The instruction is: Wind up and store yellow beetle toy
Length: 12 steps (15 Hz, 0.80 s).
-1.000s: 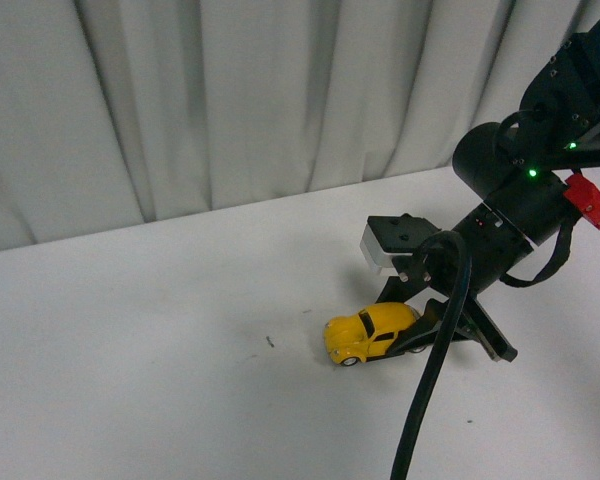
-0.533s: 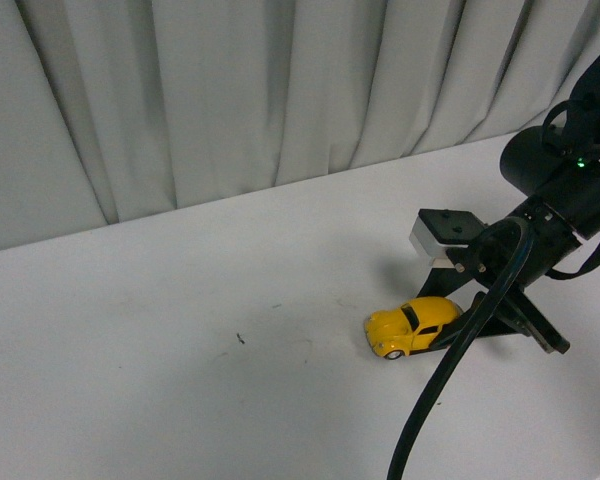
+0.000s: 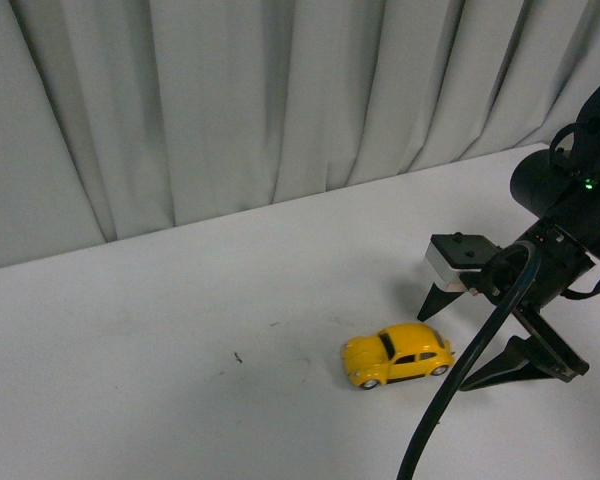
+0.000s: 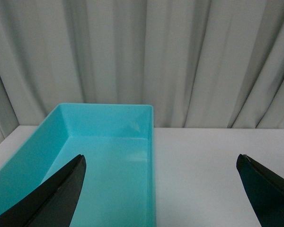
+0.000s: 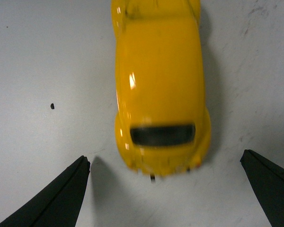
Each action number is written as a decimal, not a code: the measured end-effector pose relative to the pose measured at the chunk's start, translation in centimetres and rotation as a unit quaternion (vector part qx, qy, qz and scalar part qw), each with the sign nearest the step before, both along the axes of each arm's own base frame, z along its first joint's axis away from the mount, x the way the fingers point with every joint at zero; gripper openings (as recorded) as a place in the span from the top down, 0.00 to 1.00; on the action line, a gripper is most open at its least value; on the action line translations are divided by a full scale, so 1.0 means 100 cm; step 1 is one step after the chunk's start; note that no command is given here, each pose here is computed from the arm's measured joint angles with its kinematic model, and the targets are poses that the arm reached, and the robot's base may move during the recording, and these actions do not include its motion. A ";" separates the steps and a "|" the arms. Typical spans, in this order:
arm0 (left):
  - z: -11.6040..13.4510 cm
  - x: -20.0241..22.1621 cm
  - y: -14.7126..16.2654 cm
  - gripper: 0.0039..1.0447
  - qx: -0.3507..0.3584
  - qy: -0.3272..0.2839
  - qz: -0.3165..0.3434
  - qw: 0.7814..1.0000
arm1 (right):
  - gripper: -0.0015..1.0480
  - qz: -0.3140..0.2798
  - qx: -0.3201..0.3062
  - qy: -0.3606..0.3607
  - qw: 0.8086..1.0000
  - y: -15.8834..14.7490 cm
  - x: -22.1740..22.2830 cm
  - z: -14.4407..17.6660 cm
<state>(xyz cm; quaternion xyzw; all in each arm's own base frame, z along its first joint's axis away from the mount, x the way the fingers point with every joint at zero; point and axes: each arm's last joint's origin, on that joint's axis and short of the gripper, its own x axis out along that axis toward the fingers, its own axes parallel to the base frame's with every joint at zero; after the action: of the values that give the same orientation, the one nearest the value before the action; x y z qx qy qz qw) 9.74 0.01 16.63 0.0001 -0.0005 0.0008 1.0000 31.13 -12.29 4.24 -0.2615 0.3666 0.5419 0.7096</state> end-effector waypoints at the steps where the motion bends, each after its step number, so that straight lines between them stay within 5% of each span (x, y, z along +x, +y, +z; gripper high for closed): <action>1: 0.000 0.000 0.000 0.06 0.000 0.000 0.000 1.000 | 0.07 0.000 -0.001 -0.003 1.000 0.000 0.001 0.000; 9: 0.000 0.000 0.000 0.06 0.000 0.000 0.000 1.000 | 0.06 0.003 -0.009 -0.028 1.000 0.004 0.003 0.003; 12: 0.000 0.000 0.000 0.06 0.000 0.000 0.000 1.000 | 0.06 0.025 0.010 -0.104 0.994 0.021 0.009 0.045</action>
<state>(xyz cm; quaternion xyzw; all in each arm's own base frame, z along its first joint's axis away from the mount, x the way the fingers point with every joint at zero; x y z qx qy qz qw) 9.74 0.01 16.63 0.0001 -0.0005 0.0004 1.0000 32.06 -10.22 8.74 -0.3189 0.2787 0.5327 0.7327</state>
